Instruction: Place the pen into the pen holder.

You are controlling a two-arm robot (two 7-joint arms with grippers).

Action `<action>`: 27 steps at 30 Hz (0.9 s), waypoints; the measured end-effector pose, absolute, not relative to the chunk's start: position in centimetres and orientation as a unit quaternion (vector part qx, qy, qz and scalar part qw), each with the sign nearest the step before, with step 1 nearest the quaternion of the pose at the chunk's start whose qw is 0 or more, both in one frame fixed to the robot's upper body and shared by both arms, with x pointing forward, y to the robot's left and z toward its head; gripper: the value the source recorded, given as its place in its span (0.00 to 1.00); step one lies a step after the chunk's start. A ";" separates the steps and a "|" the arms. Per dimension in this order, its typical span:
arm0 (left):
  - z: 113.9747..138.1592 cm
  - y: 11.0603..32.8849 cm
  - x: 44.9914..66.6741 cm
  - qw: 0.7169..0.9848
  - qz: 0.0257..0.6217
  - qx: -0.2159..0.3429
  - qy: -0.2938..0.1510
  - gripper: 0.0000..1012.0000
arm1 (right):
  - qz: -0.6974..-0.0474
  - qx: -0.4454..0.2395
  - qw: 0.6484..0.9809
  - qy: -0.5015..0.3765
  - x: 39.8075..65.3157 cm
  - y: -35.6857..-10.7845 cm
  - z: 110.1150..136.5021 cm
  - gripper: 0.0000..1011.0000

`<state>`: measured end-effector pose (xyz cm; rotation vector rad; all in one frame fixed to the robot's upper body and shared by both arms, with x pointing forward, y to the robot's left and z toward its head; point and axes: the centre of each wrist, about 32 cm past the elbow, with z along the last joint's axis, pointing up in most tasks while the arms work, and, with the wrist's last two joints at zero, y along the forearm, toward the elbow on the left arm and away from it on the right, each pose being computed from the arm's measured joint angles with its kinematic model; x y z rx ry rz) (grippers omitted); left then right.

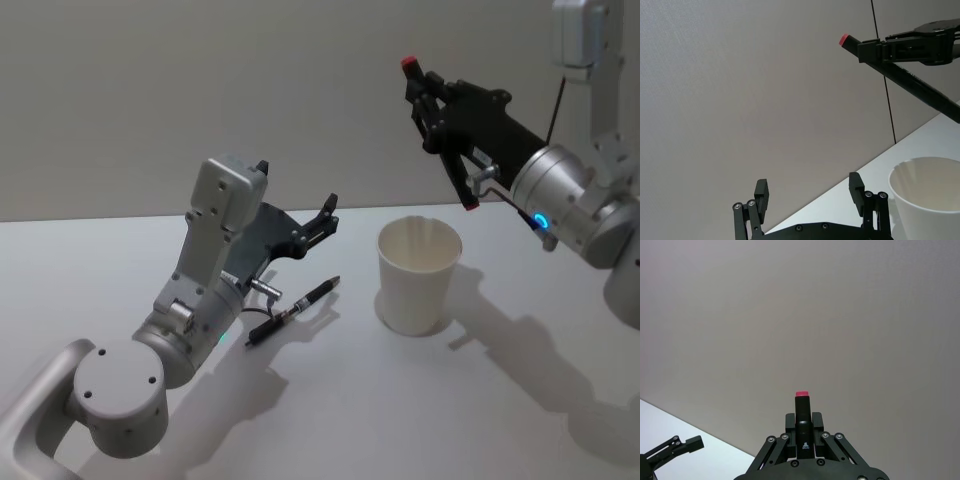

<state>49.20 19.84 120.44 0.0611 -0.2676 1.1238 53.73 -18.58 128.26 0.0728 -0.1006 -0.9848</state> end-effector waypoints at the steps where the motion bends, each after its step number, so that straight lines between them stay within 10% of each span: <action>1: 120.4 19.8 49.2 0.837 0.531 0.029 -0.126 0.99 | -0.472 0.035 0.879 -0.048 53.7 -18.6 128.3 0.18; 27: 120.4 19.8 49.2 0.837 0.531 0.029 -0.126 0.99 | -0.464 0.089 0.877 -0.087 53.4 -17.3 126.2 0.18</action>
